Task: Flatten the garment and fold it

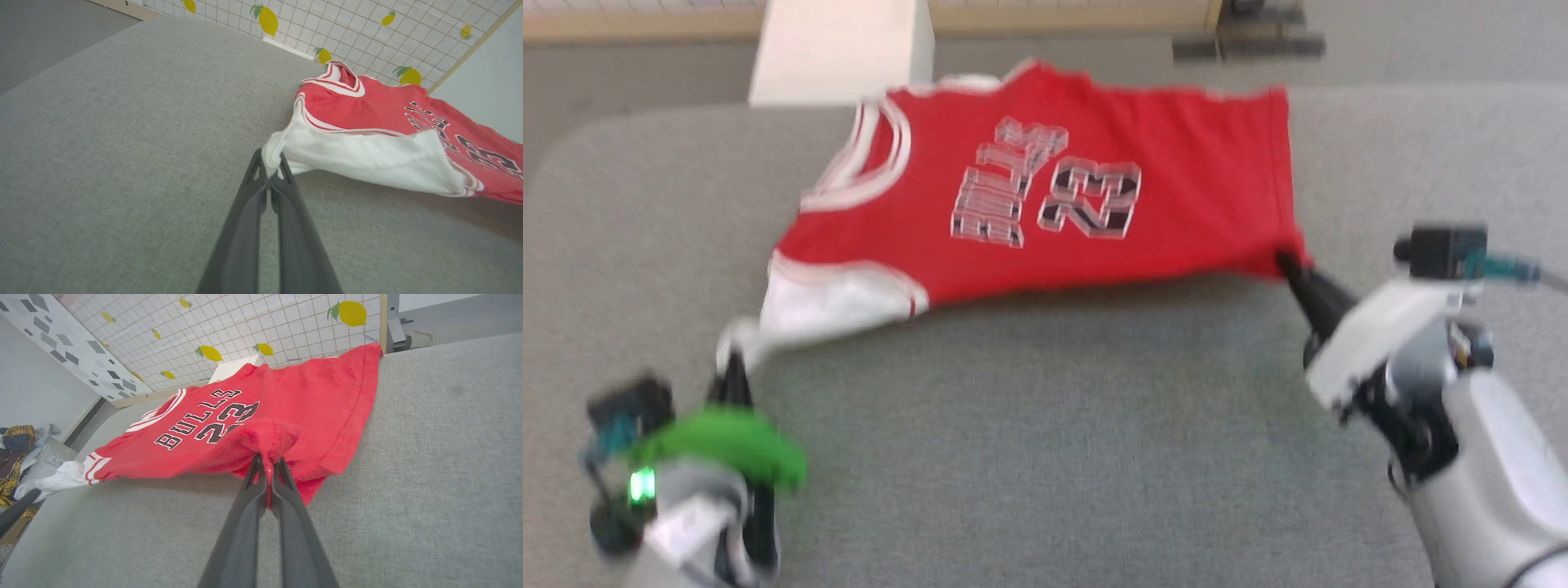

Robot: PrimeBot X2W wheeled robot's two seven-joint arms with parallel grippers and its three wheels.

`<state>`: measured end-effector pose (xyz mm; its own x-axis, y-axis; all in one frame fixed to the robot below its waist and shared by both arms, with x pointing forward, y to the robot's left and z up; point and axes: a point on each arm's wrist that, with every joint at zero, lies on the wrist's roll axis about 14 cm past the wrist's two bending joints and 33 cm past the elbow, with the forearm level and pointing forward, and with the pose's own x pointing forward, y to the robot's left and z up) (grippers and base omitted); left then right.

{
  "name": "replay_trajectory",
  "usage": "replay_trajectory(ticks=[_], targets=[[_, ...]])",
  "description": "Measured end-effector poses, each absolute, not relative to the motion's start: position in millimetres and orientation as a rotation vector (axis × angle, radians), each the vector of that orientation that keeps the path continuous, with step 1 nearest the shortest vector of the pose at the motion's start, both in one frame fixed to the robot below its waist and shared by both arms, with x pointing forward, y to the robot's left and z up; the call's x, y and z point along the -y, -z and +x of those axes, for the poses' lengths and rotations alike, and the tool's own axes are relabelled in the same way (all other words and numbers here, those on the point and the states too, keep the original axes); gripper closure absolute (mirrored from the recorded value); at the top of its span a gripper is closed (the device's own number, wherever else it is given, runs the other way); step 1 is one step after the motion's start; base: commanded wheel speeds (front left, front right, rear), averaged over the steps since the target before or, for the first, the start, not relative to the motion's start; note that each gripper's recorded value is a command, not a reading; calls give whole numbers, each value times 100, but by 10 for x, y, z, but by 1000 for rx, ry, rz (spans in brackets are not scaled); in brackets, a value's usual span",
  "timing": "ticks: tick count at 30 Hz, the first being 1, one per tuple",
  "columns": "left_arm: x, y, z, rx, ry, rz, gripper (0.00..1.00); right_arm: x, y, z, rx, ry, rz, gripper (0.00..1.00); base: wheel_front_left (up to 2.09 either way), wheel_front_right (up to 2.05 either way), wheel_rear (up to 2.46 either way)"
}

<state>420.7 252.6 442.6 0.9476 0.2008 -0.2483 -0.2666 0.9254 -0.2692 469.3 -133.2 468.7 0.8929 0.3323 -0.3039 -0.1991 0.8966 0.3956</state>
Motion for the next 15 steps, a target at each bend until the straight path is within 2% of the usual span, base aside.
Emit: replay_trajectory(ticks=[8, 15], targets=[[-2462, -4122, 3231, -491, -275, -376, 100, 1468, -4541, 4000, -444, -261, 353, 100, 0, 0, 0], [-2295, -3861, 2538, -745, -276, -443, 100, 1561, -4266, 3394, -617, -263, 267, 100, 0, 0, 0]])
